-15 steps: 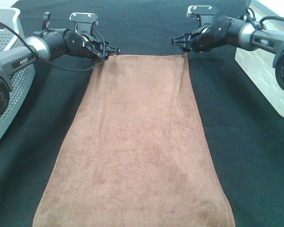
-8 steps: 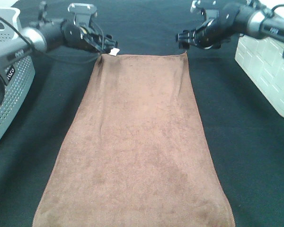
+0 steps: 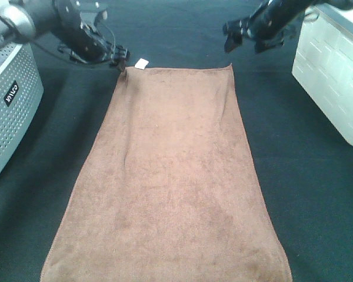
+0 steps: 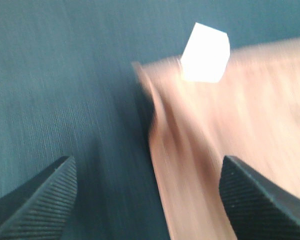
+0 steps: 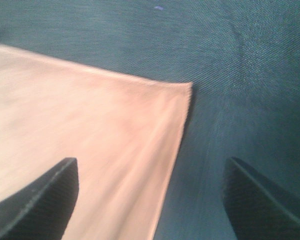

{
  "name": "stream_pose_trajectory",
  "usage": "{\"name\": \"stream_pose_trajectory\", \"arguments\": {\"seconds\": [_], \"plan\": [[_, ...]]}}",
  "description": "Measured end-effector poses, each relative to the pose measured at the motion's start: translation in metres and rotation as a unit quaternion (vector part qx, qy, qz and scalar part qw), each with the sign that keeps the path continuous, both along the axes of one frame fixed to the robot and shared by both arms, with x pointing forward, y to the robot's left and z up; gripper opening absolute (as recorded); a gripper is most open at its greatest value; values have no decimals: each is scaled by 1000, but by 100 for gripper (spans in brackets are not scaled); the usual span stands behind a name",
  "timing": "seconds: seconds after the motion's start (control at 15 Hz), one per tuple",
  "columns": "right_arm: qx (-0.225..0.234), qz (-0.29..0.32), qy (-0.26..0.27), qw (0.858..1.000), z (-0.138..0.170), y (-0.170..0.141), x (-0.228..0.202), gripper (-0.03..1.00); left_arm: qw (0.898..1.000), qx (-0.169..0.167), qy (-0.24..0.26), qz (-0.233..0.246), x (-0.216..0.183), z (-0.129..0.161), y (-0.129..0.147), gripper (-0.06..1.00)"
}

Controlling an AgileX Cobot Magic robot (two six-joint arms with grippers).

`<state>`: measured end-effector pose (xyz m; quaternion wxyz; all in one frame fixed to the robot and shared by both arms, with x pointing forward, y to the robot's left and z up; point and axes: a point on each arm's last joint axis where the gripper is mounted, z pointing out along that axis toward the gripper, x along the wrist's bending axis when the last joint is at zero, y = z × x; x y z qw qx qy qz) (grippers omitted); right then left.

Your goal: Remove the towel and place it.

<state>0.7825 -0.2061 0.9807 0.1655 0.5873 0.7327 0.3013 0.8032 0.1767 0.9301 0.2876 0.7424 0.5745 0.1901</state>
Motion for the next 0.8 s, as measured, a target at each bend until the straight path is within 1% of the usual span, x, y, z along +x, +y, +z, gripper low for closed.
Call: {"name": "stream_pose_trajectory", "arguments": {"seconds": [0.07,0.13,0.2,0.33,0.4,0.53,0.6,0.73,0.8], "plan": [[3,2,4,1000,23,0,-8,75,1000,1,7,-3,-6,23,0,79],[10,-2,5,1000,47,-1,-17,75,1000,-1,4,-5,-14,55,2,83],[17,-5,-1,1000,74,-2,-28,75,1000,-2,7,-3,-24,81,4,84],[11,-5,-10,1000,121,-7,-52,75,1000,3,22,11,-43,125,19,85],[10,-12,-16,1000,142,-11,-64,75,999,10,38,27,-50,139,36,86],[14,-33,-30,999,181,-21,-88,75,997,21,33,65,-57,163,76,86],[10,-36,-34,999,195,-25,-98,75,996,22,21,84,-62,176,96,86],[5,-41,-39,998,217,-30,-119,75,994,19,-13,107,-77,211,119,86],[12,-43,-45,998,232,-32,-138,75,992,14,-23,120,-94,232,133,86]]}}
